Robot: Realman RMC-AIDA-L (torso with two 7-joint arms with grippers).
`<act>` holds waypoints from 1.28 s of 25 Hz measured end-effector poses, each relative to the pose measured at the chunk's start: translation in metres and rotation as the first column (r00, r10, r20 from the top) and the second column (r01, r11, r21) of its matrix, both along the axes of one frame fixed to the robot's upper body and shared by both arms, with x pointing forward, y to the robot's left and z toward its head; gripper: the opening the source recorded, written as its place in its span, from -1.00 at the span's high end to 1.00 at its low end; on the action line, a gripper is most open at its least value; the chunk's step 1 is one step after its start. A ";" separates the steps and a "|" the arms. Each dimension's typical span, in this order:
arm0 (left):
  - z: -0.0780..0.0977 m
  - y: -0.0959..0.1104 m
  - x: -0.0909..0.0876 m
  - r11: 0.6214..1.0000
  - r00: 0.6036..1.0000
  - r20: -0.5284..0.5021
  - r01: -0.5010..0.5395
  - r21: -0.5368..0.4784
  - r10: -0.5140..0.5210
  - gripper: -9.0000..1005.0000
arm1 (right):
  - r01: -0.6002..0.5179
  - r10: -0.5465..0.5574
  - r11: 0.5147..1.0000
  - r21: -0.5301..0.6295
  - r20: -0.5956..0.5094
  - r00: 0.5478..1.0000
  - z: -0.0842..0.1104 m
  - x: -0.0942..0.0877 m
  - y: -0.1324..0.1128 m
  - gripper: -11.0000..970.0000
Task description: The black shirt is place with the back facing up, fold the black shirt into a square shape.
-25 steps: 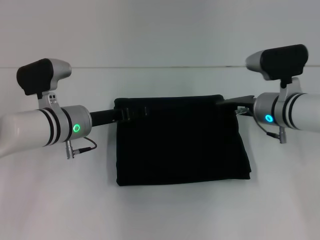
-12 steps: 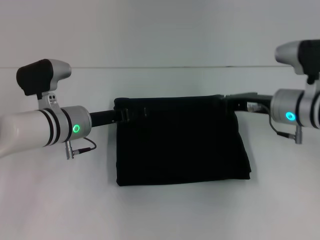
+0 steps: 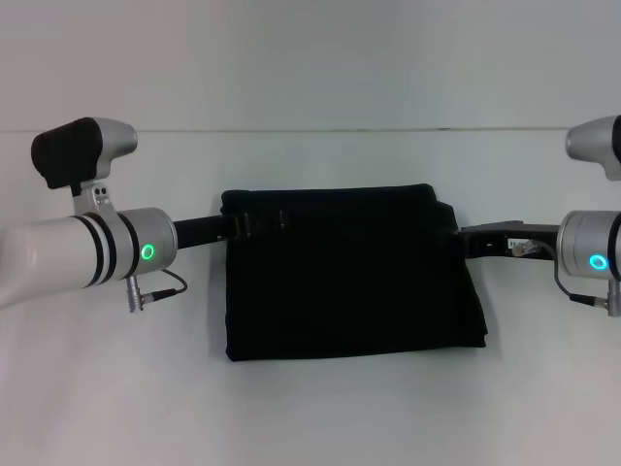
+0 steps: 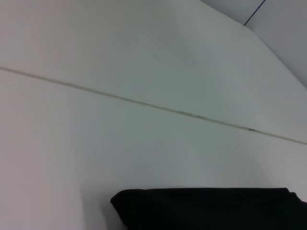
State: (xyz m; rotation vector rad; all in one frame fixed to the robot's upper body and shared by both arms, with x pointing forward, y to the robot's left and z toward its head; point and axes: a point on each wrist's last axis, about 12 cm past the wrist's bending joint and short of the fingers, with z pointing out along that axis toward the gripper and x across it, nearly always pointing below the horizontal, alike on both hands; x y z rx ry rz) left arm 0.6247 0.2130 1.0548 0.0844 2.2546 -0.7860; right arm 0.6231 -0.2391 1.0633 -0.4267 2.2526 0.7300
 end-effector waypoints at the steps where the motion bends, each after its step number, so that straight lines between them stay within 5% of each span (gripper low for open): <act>1: 0.000 0.000 0.000 1.000 1.000 0.000 0.000 0.000 0.000 -0.89 | 0.010 -0.010 1.000 -0.020 0.003 1.000 -0.002 0.001 0.000 0.98; 10: 0.001 0.002 0.001 1.000 1.000 0.005 -0.009 0.001 0.009 -0.89 | 0.075 -0.072 0.994 -0.074 0.054 0.996 -0.002 0.008 -0.003 0.98; 23: 0.002 0.004 0.002 1.000 1.000 0.007 -0.008 0.004 0.008 -0.89 | 0.160 -0.165 0.984 0.072 0.070 0.984 0.024 0.012 -0.040 0.98; 32: 0.002 0.006 0.002 1.000 1.000 0.013 -0.006 0.014 0.005 -0.89 | 0.181 -0.186 0.982 0.059 0.095 0.978 0.030 0.021 -0.038 0.98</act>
